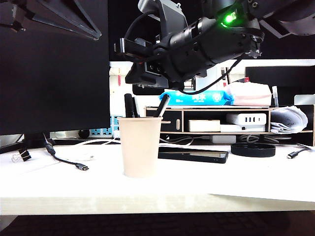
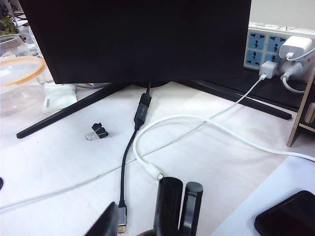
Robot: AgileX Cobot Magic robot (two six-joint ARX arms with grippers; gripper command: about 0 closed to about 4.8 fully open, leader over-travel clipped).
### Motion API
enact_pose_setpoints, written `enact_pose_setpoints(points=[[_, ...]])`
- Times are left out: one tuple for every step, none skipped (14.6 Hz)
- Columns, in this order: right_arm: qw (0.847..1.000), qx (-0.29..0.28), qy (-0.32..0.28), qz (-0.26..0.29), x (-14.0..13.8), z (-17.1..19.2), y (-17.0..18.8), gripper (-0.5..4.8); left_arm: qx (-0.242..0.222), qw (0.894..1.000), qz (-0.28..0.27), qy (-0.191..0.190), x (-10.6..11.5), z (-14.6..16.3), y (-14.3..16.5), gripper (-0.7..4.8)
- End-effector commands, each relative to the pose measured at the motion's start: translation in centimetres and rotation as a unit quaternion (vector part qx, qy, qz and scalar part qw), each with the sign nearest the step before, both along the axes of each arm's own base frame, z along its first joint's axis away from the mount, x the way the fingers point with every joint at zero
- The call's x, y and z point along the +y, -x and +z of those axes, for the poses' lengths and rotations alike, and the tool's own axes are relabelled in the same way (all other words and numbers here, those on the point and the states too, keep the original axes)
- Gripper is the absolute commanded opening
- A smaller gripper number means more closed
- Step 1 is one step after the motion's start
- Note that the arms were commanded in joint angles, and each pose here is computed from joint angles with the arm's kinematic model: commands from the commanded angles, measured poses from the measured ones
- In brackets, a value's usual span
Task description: Pick up the marker and insert it into the paper cup.
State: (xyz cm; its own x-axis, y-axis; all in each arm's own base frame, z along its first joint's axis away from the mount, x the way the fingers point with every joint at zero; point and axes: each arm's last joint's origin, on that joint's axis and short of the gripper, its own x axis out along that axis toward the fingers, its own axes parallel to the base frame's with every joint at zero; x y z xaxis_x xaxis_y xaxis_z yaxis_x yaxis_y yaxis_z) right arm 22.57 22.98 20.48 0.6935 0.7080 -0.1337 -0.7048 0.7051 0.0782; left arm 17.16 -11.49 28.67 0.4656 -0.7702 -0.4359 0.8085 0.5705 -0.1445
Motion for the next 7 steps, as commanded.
enact_pose_setpoints(points=[[1.000,-0.018,-0.021,0.000,-0.1,1.2,0.2,1.08,-0.010,1.000,-0.002,0.005,0.0,0.3,0.0,-0.04],[0.999,-0.026,-0.029,0.000,-0.4,2.0,0.4,1.07,-0.012,1.000,-0.003,0.004,0.0,0.3,0.0,-0.04],[0.999,-0.030,-0.033,0.000,-0.7,2.8,0.7,1.06,-0.015,1.000,0.001,0.002,0.0,0.3,-0.1,-0.04],[0.999,-0.032,-0.035,0.000,-0.9,3.3,1.0,1.01,-0.019,1.000,0.007,0.001,0.0,0.4,-0.1,-0.04],[0.999,-0.031,-0.034,0.000,-1.5,4.2,1.5,0.42,-0.022,1.000,0.008,0.004,0.0,0.5,-0.2,-0.04],[0.999,-0.024,-0.027,0.000,-2.0,4.8,2.0,-0.08,-0.027,1.000,0.008,0.007,0.0,0.6,-0.2,-0.04],[1.000,-0.015,-0.018,0.000,-2.5,5.4,2.5,-0.06,-0.031,0.999,0.006,0.010,-0.1,0.7,-0.2,-0.04]])
